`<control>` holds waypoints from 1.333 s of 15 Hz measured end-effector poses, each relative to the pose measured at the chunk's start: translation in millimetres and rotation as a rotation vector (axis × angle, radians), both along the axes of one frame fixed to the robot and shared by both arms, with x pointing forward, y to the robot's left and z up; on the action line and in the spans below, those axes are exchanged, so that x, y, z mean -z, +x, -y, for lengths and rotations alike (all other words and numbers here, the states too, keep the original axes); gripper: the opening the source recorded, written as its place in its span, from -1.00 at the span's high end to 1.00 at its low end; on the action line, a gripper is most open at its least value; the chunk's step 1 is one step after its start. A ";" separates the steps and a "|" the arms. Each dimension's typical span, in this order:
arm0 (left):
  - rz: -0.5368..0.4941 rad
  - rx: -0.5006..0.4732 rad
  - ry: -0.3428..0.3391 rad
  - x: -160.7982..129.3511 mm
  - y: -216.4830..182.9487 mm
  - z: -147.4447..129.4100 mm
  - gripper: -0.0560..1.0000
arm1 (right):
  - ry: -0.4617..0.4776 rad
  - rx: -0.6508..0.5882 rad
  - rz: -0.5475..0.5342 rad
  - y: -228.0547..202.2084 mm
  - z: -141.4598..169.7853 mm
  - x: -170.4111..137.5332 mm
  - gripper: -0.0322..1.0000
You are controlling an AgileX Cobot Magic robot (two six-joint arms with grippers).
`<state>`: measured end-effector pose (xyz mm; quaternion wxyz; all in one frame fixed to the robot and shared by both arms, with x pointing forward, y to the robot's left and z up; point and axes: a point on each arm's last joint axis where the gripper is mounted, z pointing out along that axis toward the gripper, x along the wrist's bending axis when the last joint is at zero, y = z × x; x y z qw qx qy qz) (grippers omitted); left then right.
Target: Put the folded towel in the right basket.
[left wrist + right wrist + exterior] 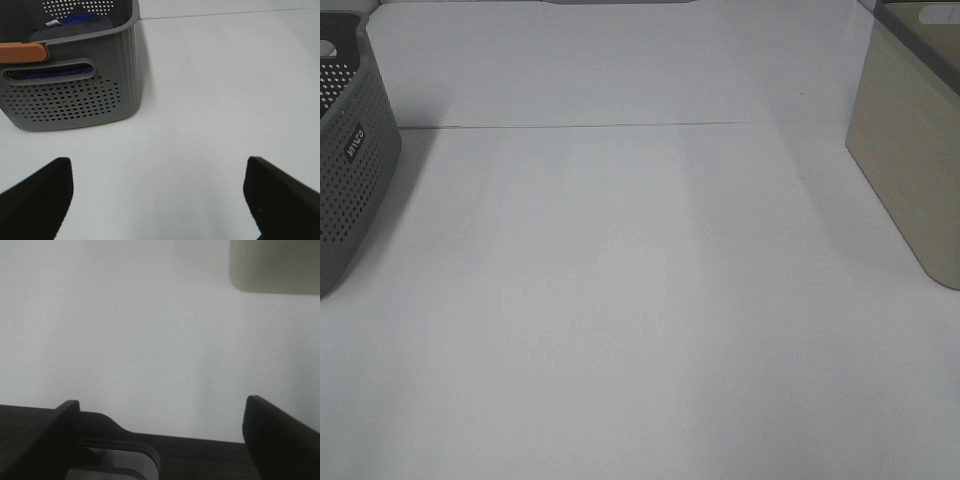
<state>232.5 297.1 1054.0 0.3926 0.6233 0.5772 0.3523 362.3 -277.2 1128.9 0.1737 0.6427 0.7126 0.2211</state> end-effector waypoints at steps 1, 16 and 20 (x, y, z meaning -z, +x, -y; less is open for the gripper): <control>0.000 0.000 0.000 0.0 0.0 0.0 -0.77 | 0.003 0.000 0.020 -20.4 3.5 10.3 -0.66; 0.000 0.000 0.000 0.0 0.0 0.0 -0.77 | 0.037 -0.058 0.530 -130.4 21.9 76.1 -0.66; 0.000 0.000 0.000 0.0 0.0 0.0 -0.77 | 0.026 -0.015 0.533 -130.3 21.4 75.9 -0.66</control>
